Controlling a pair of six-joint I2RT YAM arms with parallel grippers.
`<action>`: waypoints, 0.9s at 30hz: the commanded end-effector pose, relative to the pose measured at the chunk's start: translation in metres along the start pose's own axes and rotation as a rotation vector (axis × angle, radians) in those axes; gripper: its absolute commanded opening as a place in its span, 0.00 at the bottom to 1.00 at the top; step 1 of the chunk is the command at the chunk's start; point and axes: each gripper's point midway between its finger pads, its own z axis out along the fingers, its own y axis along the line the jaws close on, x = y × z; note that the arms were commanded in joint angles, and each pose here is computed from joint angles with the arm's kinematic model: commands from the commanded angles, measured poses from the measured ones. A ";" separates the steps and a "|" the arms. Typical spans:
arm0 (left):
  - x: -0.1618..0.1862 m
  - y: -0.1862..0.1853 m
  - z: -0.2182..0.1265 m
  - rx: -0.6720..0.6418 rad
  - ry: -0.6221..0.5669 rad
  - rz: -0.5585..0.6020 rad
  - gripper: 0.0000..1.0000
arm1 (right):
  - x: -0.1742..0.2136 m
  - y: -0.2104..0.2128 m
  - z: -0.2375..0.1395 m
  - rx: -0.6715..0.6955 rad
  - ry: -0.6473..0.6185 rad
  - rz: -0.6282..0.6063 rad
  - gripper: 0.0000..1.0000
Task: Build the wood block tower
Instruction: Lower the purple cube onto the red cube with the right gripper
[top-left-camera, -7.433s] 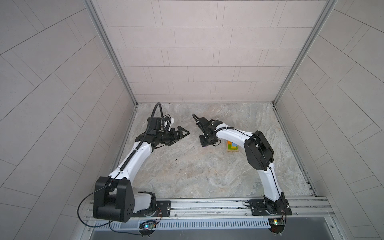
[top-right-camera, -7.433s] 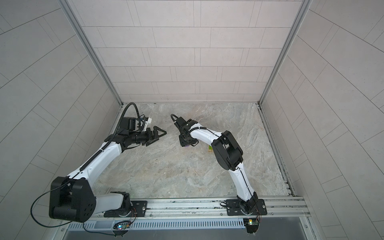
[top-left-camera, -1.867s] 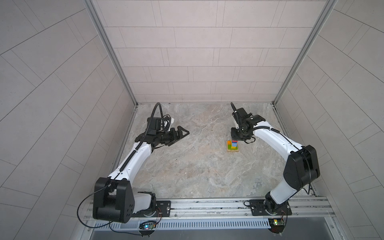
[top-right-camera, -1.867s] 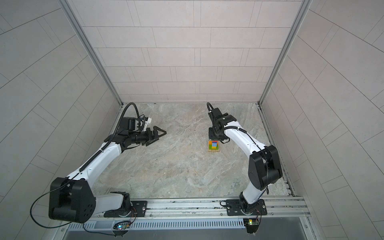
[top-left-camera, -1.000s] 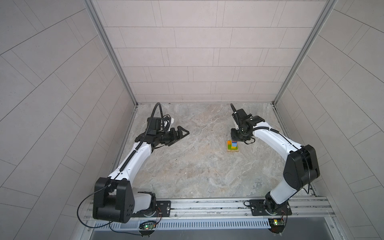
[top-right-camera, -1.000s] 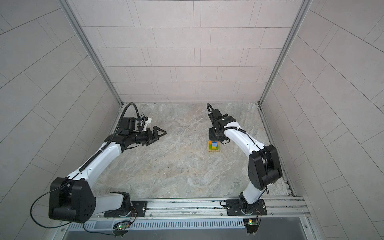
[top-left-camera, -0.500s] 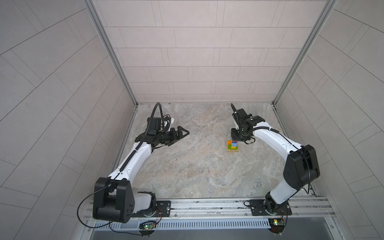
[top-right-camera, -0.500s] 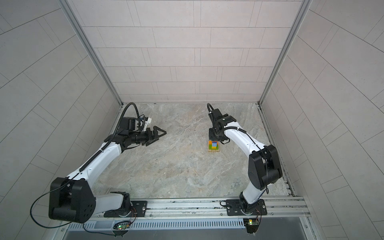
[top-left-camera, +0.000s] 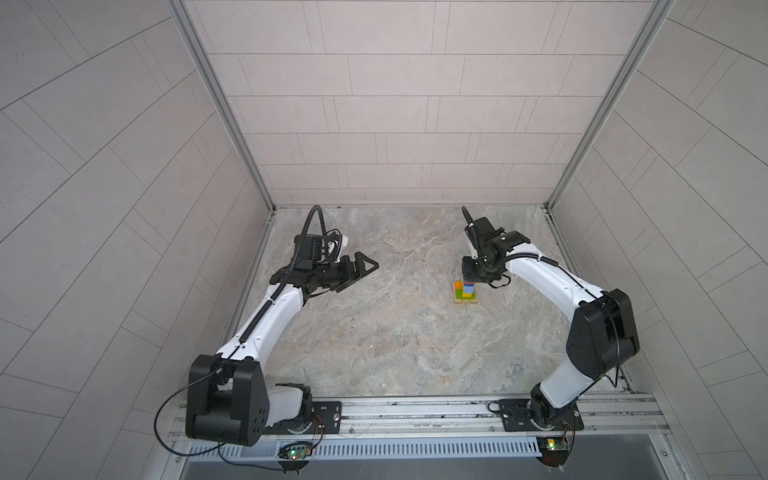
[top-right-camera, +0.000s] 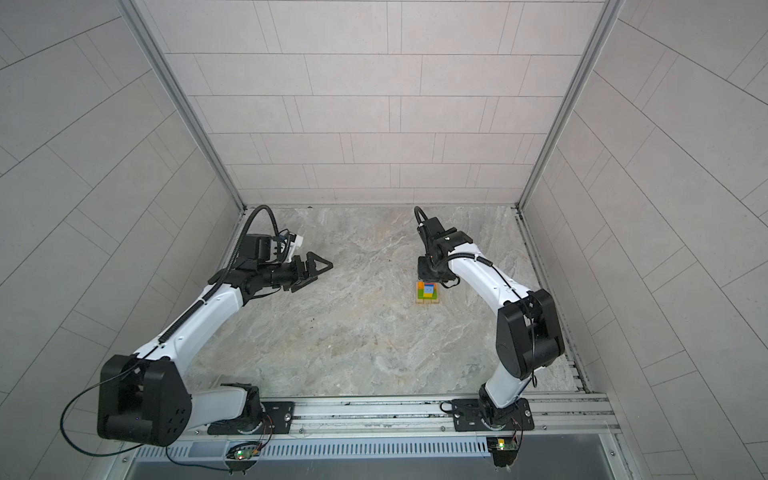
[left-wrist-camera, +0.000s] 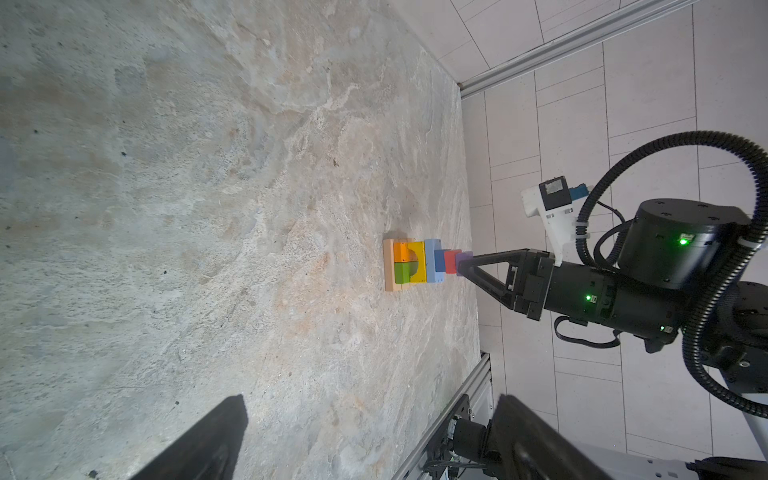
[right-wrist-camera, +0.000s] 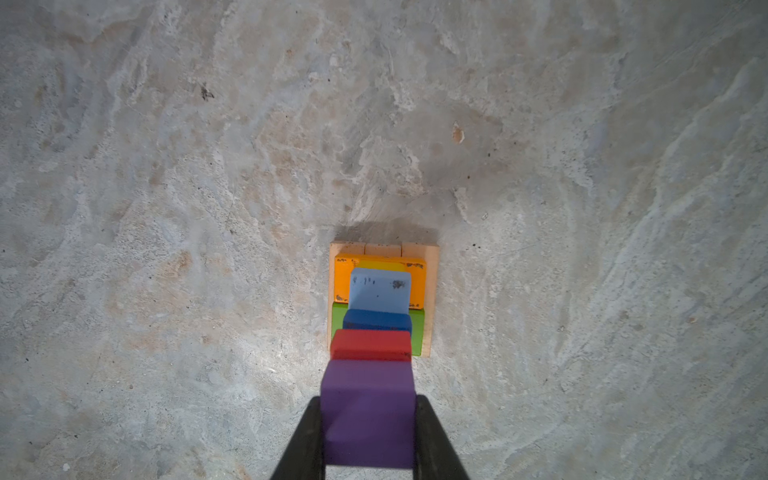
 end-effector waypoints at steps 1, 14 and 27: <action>-0.001 -0.001 -0.003 0.004 -0.010 0.014 0.99 | -0.006 0.000 -0.001 0.002 -0.007 0.012 0.25; 0.000 -0.001 -0.002 0.004 -0.008 0.014 1.00 | -0.010 0.000 -0.004 0.003 -0.019 0.017 0.26; -0.001 -0.003 -0.003 0.006 -0.011 0.018 1.00 | -0.008 0.000 0.000 0.005 -0.013 0.017 0.26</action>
